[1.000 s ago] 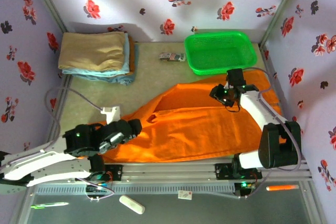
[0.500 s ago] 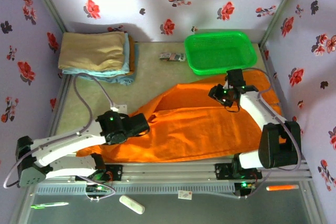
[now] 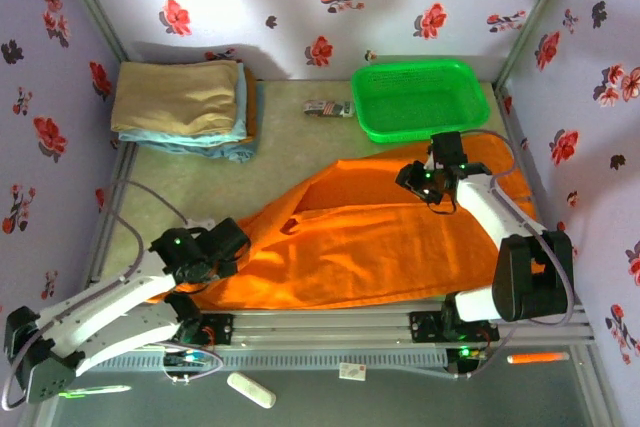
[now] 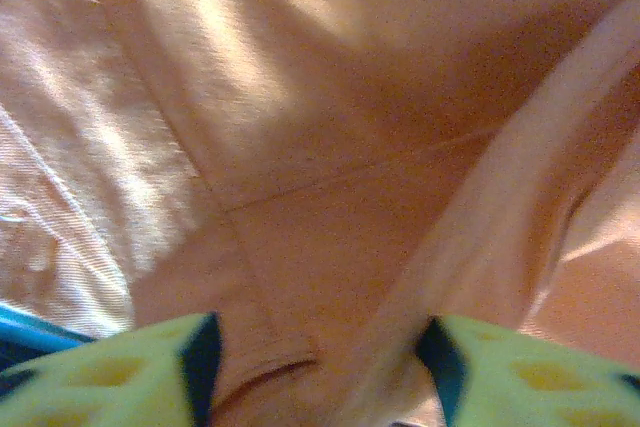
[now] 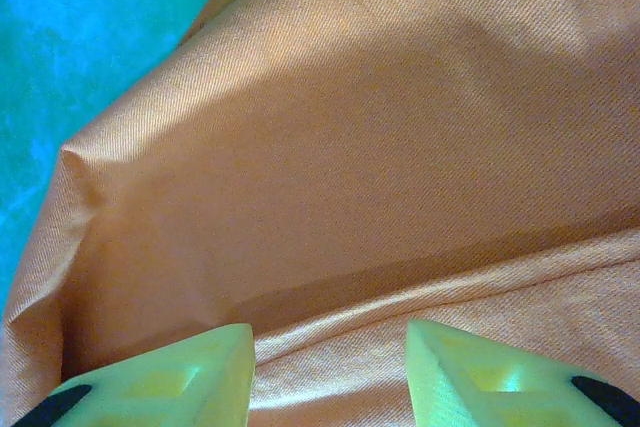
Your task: Fold and stack the trousers
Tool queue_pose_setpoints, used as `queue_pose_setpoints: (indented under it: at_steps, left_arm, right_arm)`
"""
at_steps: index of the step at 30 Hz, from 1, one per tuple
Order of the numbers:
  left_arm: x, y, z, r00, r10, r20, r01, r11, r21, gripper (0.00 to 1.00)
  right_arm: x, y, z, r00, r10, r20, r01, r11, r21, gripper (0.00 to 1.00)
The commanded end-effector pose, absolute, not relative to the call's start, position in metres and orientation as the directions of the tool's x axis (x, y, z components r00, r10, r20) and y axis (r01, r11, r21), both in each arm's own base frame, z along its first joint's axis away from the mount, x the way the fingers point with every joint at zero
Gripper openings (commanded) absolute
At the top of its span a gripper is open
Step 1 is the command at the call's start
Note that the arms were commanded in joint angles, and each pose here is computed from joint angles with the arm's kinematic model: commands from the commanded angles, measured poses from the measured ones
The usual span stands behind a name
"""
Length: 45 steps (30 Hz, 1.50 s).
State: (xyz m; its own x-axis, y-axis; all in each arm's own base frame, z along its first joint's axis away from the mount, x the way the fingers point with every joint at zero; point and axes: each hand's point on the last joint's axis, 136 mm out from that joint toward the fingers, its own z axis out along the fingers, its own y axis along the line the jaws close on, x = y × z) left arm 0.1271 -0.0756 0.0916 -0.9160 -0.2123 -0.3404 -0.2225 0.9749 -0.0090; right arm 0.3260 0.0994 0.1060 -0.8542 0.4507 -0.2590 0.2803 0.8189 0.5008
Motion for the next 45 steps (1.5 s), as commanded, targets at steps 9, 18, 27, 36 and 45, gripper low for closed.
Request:
queue_pose_setpoints:
  at_steps: [9,18,27,36,45]
  left_arm:
    - [0.152,-0.076,0.126,-0.895,-0.153,-0.419,-0.18,0.983,0.025,0.0]
    - [0.254,-0.036,0.217,-0.708,-0.112,-0.697,-0.293,0.945,0.145,0.0]
    - [0.318,-0.023,0.247,-0.518,-0.064,-0.853,-0.325,0.937,0.128,0.0]
    - [0.331,0.015,0.253,-0.363,-0.108,-0.926,-0.46,0.885,0.077,0.0]
    - [0.384,0.045,0.185,-0.387,-0.271,-0.881,-0.6,0.8,0.018,0.0]
  right_arm:
    - [0.324,0.1,0.109,-0.848,0.457,-0.269,0.28,0.816,0.505,0.44]
    - [0.325,0.101,0.103,-0.852,0.458,-0.254,0.287,0.814,0.505,0.44]
    - [0.324,0.101,0.097,-0.857,0.456,-0.241,0.294,0.816,0.498,0.44]
    - [0.326,0.102,0.091,-0.86,0.457,-0.227,0.303,0.815,0.494,0.44]
    - [0.326,0.1,0.087,-0.862,0.456,-0.221,0.311,0.82,0.481,0.44]
